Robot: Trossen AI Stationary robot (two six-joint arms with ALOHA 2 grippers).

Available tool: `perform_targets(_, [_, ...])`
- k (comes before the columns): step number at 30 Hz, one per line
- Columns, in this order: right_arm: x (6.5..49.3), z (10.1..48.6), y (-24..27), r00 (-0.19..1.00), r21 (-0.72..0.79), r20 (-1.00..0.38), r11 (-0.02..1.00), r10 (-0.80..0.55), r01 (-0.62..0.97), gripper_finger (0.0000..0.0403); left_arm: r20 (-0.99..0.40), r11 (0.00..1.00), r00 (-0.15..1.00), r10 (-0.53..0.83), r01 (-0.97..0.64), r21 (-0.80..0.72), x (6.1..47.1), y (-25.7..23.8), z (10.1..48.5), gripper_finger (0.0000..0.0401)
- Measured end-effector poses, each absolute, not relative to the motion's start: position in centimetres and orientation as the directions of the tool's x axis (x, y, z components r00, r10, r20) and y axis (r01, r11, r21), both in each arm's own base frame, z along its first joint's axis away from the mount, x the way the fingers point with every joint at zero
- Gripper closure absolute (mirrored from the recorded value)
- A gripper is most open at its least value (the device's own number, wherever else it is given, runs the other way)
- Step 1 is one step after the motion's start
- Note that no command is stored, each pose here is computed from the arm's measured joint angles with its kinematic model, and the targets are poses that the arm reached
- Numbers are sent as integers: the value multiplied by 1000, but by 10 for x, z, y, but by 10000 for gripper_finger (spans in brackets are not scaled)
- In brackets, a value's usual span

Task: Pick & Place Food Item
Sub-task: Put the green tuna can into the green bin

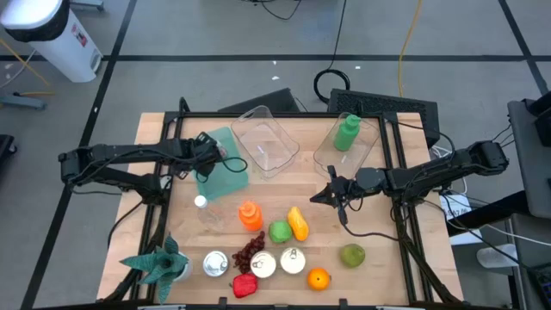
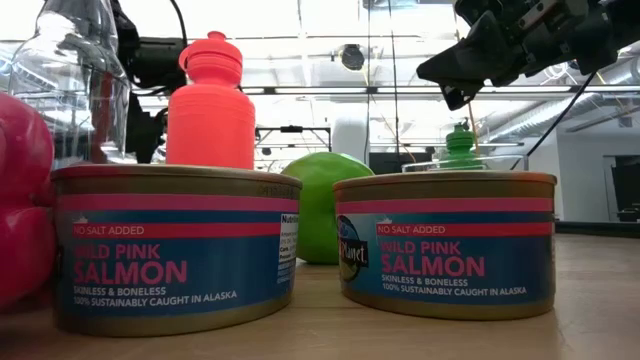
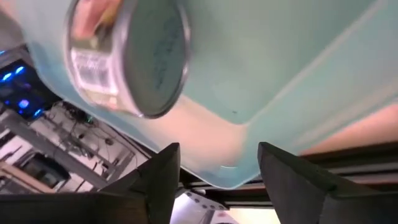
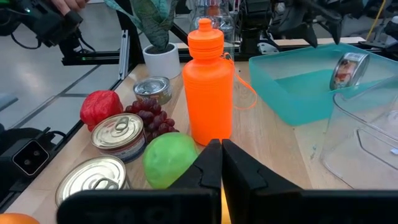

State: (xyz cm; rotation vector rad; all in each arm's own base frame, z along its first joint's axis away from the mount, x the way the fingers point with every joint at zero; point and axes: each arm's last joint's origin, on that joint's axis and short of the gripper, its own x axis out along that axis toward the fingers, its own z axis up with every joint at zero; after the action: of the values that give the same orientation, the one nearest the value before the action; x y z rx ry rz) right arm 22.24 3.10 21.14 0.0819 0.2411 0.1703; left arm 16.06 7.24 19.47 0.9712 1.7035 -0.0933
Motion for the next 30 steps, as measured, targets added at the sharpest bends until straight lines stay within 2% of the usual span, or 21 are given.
perform_targets(6, [222,211,31,957,101,-230,982,177,-158,403,-812,640,-43,582,640,425,162,74,196,208])
perform_targets(10, [222,211,31,957,101,-230,982,177,-158,403,-766,585,16,643,636,504,170,78,199,237])
perform_targets(13, [222,211,31,957,101,-230,982,177,-157,403,-750,562,109,653,594,576,181,82,211,278])
perform_targets(19, [222,211,31,957,101,-230,983,176,-156,403,-760,575,280,587,516,635,193,95,226,388])
perform_targets(24, [222,211,31,957,101,-230,983,176,-156,403,-789,601,267,553,528,600,190,105,222,394])
perform_targets(30, [222,211,30,961,88,-231,987,154,-137,403,-819,619,312,481,541,569,192,106,220,396])
